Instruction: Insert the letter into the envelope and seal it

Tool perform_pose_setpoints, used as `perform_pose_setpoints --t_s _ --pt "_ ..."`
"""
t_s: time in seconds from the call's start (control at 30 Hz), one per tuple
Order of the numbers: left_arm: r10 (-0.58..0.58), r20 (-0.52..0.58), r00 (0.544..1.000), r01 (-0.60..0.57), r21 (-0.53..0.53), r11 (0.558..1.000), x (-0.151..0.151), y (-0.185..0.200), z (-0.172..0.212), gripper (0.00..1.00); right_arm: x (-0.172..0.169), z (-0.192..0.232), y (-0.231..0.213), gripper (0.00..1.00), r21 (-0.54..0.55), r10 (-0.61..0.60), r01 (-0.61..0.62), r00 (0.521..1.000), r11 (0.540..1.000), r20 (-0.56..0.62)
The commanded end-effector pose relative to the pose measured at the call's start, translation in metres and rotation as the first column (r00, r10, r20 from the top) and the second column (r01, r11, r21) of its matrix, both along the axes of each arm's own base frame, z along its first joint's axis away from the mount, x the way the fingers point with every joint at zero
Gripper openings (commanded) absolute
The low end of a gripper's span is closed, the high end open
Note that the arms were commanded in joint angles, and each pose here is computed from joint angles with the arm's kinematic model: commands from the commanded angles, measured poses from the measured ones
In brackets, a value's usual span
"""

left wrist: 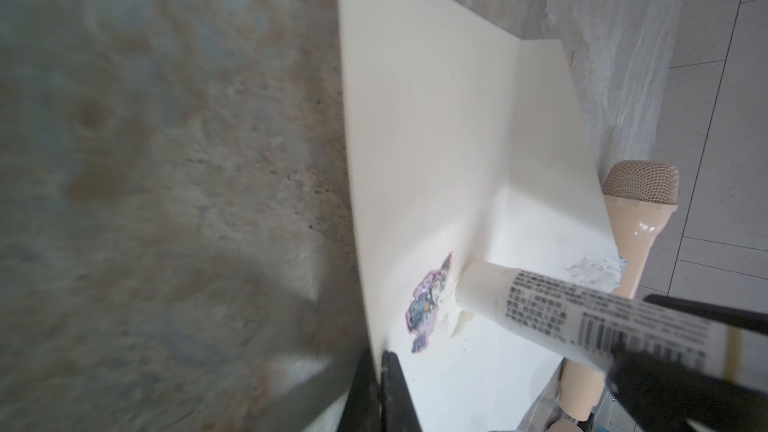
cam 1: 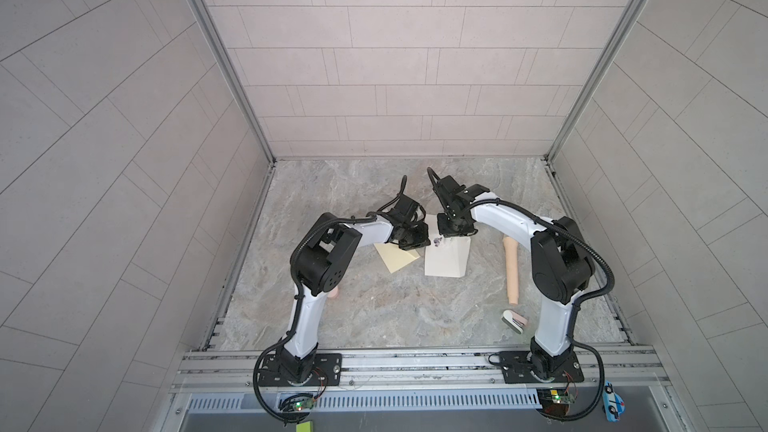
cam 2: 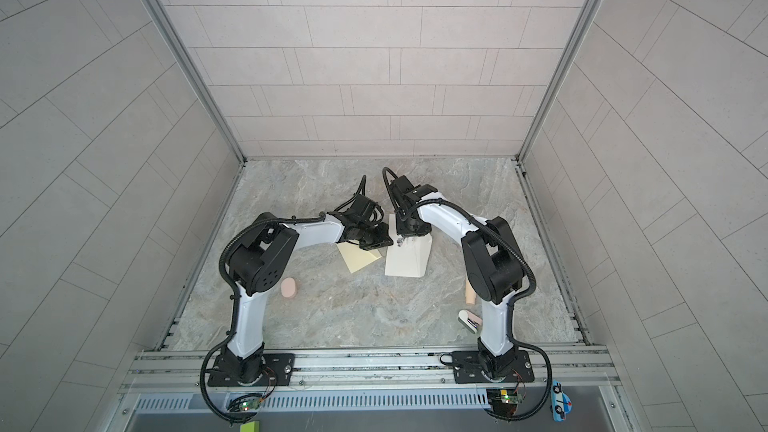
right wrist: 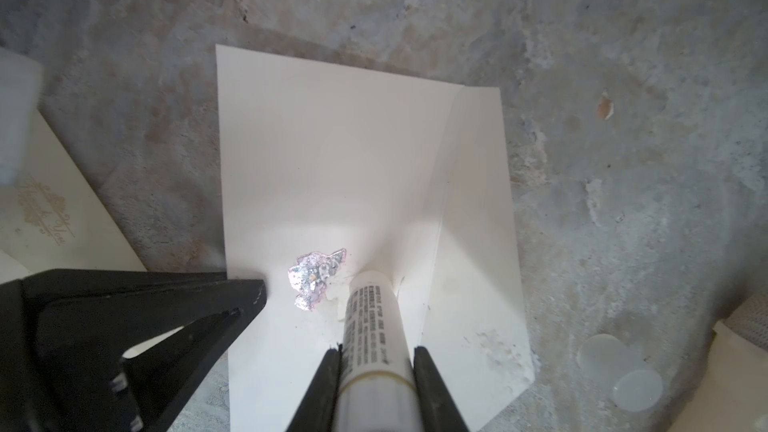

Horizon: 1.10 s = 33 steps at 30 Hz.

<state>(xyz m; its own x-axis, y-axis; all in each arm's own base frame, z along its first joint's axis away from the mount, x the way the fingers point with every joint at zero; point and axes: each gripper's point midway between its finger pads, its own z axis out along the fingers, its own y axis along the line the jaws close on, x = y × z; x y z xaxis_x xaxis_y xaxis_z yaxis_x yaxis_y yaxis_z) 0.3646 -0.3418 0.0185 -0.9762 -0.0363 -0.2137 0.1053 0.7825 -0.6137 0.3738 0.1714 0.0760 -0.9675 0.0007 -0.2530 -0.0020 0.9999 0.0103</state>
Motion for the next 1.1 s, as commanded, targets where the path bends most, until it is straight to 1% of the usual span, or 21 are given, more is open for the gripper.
perform_pose_setpoints --t_s 0.0,0.07,0.13,0.2,0.23,0.27,0.37,0.47,0.57,0.7,0.83,0.93,1.07 --pt "0.006 -0.056 0.998 -0.001 0.093 0.996 -0.018 0.023 -0.012 0.00 -0.023 -0.034 -0.051 0.00 -0.205 -0.056 0.030 0.991 0.978 -0.119" --pt "0.008 -0.054 0.999 -0.003 0.092 0.996 -0.017 0.023 -0.011 0.00 -0.021 -0.030 -0.046 0.00 -0.174 -0.050 0.031 0.993 0.984 -0.107" --pt "0.011 -0.052 0.999 -0.006 0.094 0.996 -0.017 0.023 -0.011 0.00 -0.015 -0.022 -0.033 0.00 -0.090 -0.030 0.024 0.997 0.996 -0.067" --pt "0.020 -0.052 0.998 -0.015 0.089 0.996 -0.016 0.023 -0.010 0.00 -0.007 -0.001 -0.016 0.00 0.028 -0.016 0.016 1.000 0.999 0.016" --pt "0.026 -0.051 0.998 -0.022 0.078 0.997 -0.014 0.023 -0.009 0.00 -0.001 0.014 -0.011 0.00 0.081 -0.021 0.015 0.997 0.997 0.076" --pt "0.038 -0.053 0.998 -0.034 0.063 0.997 -0.012 0.022 -0.008 0.00 0.003 0.029 -0.010 0.00 0.114 -0.033 0.018 0.990 0.993 0.135" --pt "0.073 -0.060 0.996 -0.071 0.028 0.997 -0.007 0.024 -0.004 0.00 0.010 0.068 -0.020 0.00 0.169 -0.091 0.048 0.962 0.984 0.256" --pt "0.077 -0.055 0.996 -0.077 0.005 0.997 -0.004 0.022 0.002 0.00 0.012 0.083 -0.040 0.00 0.207 -0.165 0.101 0.934 0.973 0.317" --pt "0.077 -0.050 0.996 -0.077 -0.006 0.997 -0.002 0.020 0.006 0.00 0.009 0.076 -0.062 0.00 0.224 -0.231 0.162 0.917 0.961 0.325" --pt "0.077 -0.047 0.996 -0.078 -0.010 0.997 -0.001 0.019 0.008 0.00 0.006 0.054 -0.082 0.00 0.259 -0.299 0.226 0.908 0.939 0.294" --pt "0.077 -0.048 0.996 -0.077 -0.011 0.997 -0.001 0.019 0.008 0.00 0.012 0.043 -0.082 0.00 0.313 -0.309 0.213 0.903 0.925 0.299" --pt "0.076 -0.048 0.996 -0.077 -0.010 0.997 -0.001 0.019 0.008 0.00 0.013 0.039 -0.080 0.00 0.333 -0.308 0.199 0.897 0.922 0.316" --pt "0.076 -0.049 0.996 -0.077 -0.010 0.997 -0.002 0.019 0.008 0.00 0.009 0.028 -0.081 0.00 0.352 -0.332 0.215 0.888 0.911 0.318"
